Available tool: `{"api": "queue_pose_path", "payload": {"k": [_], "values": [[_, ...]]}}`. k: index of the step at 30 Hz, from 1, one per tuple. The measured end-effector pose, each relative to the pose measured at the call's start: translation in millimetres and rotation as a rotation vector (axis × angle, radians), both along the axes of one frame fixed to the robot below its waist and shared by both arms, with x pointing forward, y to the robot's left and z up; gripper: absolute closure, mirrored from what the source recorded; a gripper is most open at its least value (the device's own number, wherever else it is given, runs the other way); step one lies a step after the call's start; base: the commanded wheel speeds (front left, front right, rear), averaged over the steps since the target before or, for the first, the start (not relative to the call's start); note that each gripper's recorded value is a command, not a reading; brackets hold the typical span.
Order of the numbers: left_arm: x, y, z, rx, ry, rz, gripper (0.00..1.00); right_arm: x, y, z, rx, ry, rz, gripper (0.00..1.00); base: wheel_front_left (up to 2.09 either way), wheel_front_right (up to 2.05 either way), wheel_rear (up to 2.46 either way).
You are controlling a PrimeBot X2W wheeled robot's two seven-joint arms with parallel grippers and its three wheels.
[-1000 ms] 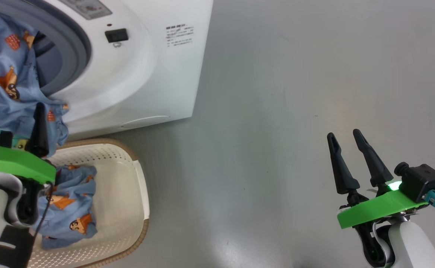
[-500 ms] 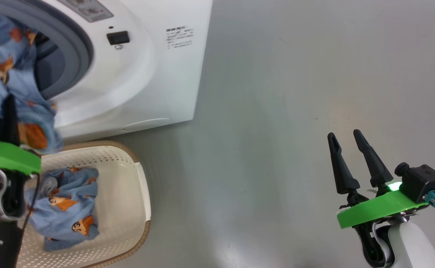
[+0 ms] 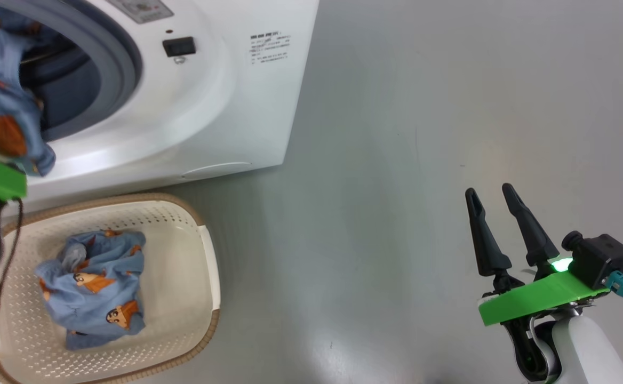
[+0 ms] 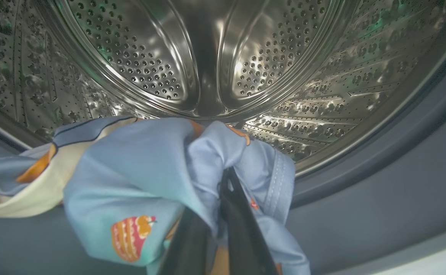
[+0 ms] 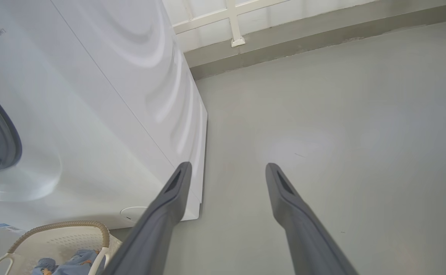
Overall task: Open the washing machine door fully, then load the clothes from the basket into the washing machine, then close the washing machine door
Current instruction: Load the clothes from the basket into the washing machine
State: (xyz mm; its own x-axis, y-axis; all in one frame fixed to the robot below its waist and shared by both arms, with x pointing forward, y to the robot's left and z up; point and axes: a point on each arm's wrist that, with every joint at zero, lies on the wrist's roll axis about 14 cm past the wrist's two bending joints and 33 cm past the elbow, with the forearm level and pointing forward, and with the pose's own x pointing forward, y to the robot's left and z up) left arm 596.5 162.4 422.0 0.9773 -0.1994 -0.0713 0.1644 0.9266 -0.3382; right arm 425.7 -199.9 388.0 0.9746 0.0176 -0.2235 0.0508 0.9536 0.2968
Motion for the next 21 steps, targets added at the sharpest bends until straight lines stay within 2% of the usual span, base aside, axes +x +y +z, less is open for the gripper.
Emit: {"api": "queue_pose_path", "payload": {"k": [9, 15, 21], "values": [[49.5, -7.3, -7.3, 0.147, 0.023, -0.025, 1.00, -0.1, -6.6, -5.3, 0.000, 0.014, -0.033, 0.00, 0.00, 0.00, 0.00], [77.7, -9.4, -4.6, 0.170, 0.026, -0.010, 1.00, -6.6, -14.4, -9.3, -0.010, 0.033, -0.057, 0.00, 0.00, 0.00, 0.00], [116.8, 7.6, 63.7, 0.186, -0.197, 0.090, 1.00, -3.9, -18.3, -12.9, -0.016, 0.041, -0.072, 0.00, 0.00, 0.00, 0.00]]}}
